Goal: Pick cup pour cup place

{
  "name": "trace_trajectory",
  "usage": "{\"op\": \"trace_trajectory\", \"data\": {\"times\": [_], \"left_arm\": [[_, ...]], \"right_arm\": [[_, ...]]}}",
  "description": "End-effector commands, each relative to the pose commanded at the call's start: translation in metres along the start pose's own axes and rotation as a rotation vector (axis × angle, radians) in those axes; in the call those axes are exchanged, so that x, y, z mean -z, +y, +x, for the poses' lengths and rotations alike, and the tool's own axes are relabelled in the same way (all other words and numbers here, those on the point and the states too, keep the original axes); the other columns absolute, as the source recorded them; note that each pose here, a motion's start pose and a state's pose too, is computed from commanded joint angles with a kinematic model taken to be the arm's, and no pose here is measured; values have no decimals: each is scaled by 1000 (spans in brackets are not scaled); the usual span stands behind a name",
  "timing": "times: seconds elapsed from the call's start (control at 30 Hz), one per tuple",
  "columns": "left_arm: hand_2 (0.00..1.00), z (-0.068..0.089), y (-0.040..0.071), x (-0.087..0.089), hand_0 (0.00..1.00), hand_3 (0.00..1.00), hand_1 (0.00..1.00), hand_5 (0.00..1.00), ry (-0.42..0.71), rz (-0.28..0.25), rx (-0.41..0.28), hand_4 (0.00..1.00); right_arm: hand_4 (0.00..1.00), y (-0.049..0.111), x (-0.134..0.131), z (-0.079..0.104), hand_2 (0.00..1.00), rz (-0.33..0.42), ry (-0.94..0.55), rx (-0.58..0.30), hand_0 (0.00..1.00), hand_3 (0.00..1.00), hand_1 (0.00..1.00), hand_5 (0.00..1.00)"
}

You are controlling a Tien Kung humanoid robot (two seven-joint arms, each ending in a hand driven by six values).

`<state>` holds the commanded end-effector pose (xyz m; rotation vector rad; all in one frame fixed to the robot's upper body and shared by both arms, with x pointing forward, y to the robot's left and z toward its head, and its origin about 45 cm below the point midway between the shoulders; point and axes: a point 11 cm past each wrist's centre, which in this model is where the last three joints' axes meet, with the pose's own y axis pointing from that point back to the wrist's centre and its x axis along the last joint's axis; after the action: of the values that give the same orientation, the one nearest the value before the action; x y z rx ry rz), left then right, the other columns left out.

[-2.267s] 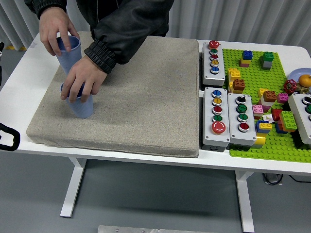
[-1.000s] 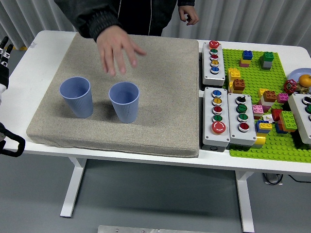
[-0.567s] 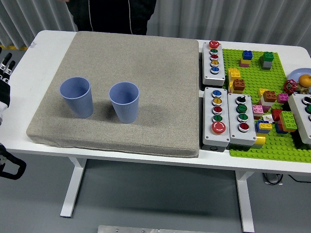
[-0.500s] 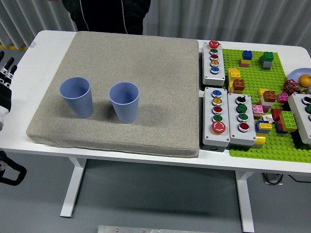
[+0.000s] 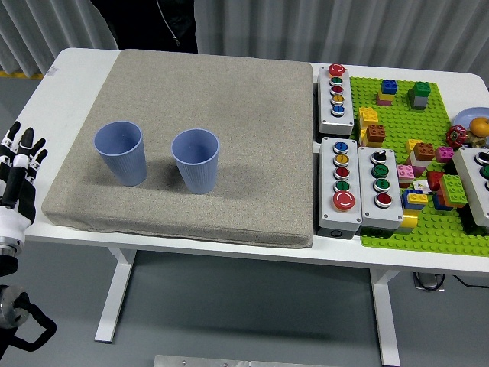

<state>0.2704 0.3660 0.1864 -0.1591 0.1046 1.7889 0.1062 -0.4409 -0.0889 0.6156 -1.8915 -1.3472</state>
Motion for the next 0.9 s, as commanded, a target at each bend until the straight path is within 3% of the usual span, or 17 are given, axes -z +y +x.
{"op": "trace_trajectory", "data": {"times": [0.37,0.4,0.57,0.6,0.77,0.8,0.9], "left_arm": [[998,-11,2,18,915,998,903,535,-234,14,44,922],[998,-12,2,19,938,998,935,320,-242,16,48,902],[998,-19,4,30,938,998,935,320,-295,53,112,902],[998,-20,4,30,961,998,953,211,-297,55,116,854],[998,-23,5,38,961,998,953,211,-327,83,147,854],[998,-23,4,39,974,998,963,149,-337,88,153,821],[998,-26,2,41,974,998,963,149,-354,97,170,821]], "right_arm": [[2,1,2,-2,573,3,-7,0,703,574,632,105],[2,1,2,-2,572,3,-7,0,703,574,632,105],[2,1,1,-2,572,1,-7,-1,703,574,632,105],[2,1,1,-2,573,1,-7,-2,703,574,632,107],[2,0,0,-2,573,-1,-6,-2,703,574,632,107],[2,1,1,-2,573,0,-7,-2,703,574,632,106],[2,1,1,-3,573,0,-8,-1,703,574,632,106]]}}
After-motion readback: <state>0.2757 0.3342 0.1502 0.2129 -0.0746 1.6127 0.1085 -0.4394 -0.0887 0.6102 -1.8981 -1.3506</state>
